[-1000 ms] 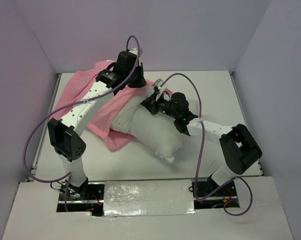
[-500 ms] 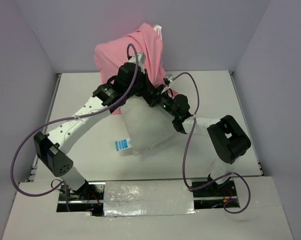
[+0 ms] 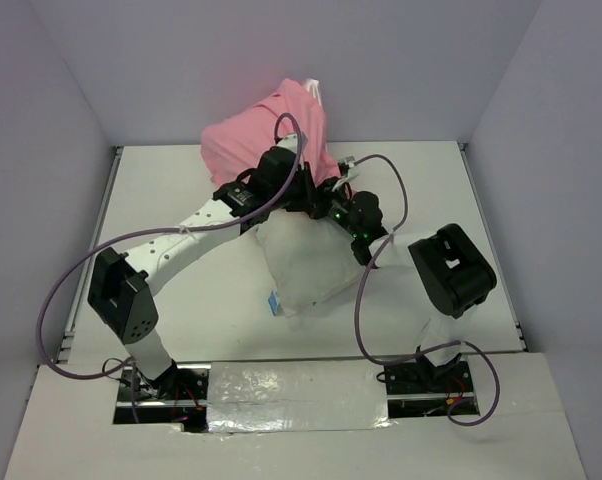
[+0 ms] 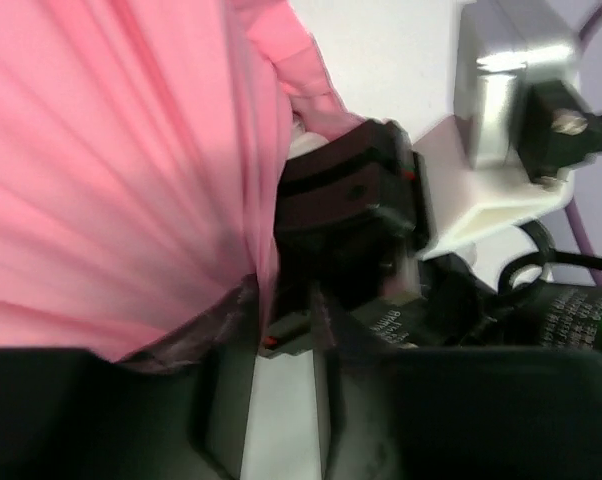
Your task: Put the pillow into the pillowcase
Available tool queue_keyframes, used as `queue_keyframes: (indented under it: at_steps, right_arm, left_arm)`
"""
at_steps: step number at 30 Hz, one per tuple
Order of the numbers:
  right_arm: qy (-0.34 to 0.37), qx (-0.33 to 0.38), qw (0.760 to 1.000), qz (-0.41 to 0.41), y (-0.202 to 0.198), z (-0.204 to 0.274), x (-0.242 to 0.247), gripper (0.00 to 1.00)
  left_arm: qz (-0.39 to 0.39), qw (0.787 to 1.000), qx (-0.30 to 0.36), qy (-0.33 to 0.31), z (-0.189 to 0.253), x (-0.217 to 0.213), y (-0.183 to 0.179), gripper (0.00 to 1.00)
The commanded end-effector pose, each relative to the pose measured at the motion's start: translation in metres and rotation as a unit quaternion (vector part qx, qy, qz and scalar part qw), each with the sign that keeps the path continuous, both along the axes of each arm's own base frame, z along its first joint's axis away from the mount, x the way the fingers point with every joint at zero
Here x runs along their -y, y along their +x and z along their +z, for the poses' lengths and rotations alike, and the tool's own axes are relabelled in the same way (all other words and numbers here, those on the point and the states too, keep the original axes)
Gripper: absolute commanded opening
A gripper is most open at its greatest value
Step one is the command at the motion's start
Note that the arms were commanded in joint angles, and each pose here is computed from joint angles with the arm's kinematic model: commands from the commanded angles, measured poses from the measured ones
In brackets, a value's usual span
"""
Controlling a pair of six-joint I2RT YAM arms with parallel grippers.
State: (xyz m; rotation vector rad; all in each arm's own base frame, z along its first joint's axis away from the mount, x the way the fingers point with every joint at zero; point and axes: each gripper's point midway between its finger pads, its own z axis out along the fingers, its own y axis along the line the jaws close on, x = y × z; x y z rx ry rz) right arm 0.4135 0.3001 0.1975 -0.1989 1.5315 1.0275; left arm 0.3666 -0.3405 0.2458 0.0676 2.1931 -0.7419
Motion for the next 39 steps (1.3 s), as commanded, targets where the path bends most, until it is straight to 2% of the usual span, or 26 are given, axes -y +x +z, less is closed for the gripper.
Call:
queue_keyframes:
  at_steps: [1,2,3,5,6,7,8,10,11,12,14,15,17,18,20,22,25,27,32,33,39]
  right_arm:
    - [0.109,0.137,0.984,-0.042,0.005,0.107,0.018,0.0]
    - [0.112,0.135,0.983,-0.048,0.005,0.106,0.023,0.0]
    - [0.119,0.134,0.982,-0.057,0.006,0.109,0.027,0.0]
    - [0.13,0.134,0.981,-0.059,0.005,0.112,0.032,0.0]
    - [0.132,0.138,0.98,-0.051,0.002,0.114,0.031,0.0]
    - [0.135,0.147,0.979,-0.049,0.0,0.121,0.032,0.0]
    - [0.136,0.153,0.978,-0.049,-0.001,0.126,0.033,0.0]
    - [0.14,0.169,0.974,-0.054,-0.006,0.141,0.038,0.0]
    - [0.142,0.172,0.973,-0.058,-0.005,0.146,0.041,0.0]
    - [0.149,0.176,0.971,-0.055,-0.007,0.154,0.042,0.0]
    - [0.159,0.183,0.969,-0.053,-0.012,0.171,0.045,0.0]
    - [0.165,0.188,0.967,-0.052,-0.013,0.182,0.046,0.0]
    - [0.17,0.189,0.966,-0.057,-0.015,0.196,0.048,0.0]
    - [0.172,0.185,0.966,-0.063,-0.012,0.2,0.05,0.0]
    - [0.173,0.189,0.964,-0.073,-0.009,0.213,0.054,0.0]
    - [0.179,0.192,0.962,-0.074,-0.007,0.224,0.055,0.0]
    - [0.177,0.173,0.966,-0.072,-0.002,0.227,0.051,0.0]
    - [0.178,0.167,0.967,-0.067,-0.001,0.229,0.049,0.0]
    - [0.187,0.164,0.967,-0.059,0.001,0.239,0.048,0.0]
    - [0.191,0.168,0.965,-0.058,0.0,0.247,0.048,0.0]
    - [0.181,0.19,0.963,-0.053,-0.001,0.278,0.046,0.0]
  left_arm:
    - [-0.158,0.982,-0.105,-0.002,-0.042,0.041,-0.077,0.42]
    - [-0.157,0.983,-0.098,0.004,-0.039,0.038,-0.079,0.5]
    - [-0.156,0.984,-0.089,0.013,-0.036,0.034,-0.078,0.66]
    - [-0.15,0.986,-0.07,0.018,-0.022,0.024,-0.08,0.84]
    - [-0.138,0.988,-0.061,0.03,-0.019,0.015,-0.079,0.99]
    - [-0.127,0.99,-0.053,0.036,-0.016,0.007,-0.079,0.99]
    - [-0.113,0.993,-0.03,0.027,0.005,-0.003,-0.081,0.99]
    - [-0.058,0.997,-0.014,0.042,0.008,-0.032,-0.075,0.99]
    - [-0.023,0.999,0.007,0.03,0.028,-0.056,-0.073,0.99]
    - [0.009,0.999,-0.005,0.039,0.013,-0.076,-0.072,0.99]
    - [0.079,0.997,0.004,0.015,0.018,-0.124,-0.064,0.99]
    - [0.099,0.995,-0.023,0.015,-0.013,-0.139,-0.066,0.99]
    - [0.145,0.989,-0.028,-0.011,-0.026,-0.174,-0.062,0.99]
    - [0.158,0.986,-0.057,-0.01,-0.06,-0.184,-0.069,0.99]
    - [0.169,0.985,-0.028,-0.034,-0.063,-0.193,-0.06,0.99]
    - [0.188,0.982,-0.027,-0.02,-0.085,-0.204,-0.055,0.99]
    - [0.177,0.984,-0.012,-0.022,-0.094,-0.2,-0.024,0.99]
    - [0.176,0.984,0.013,-0.019,-0.083,-0.197,-0.004,0.99]
    - [0.236,0.97,0.044,0.045,-0.092,-0.224,0.04,0.99]
    - [0.232,0.971,0.054,0.036,-0.089,-0.223,0.046,0.99]
    - [0.264,0.963,0.028,0.035,-0.118,-0.255,0.054,0.99]
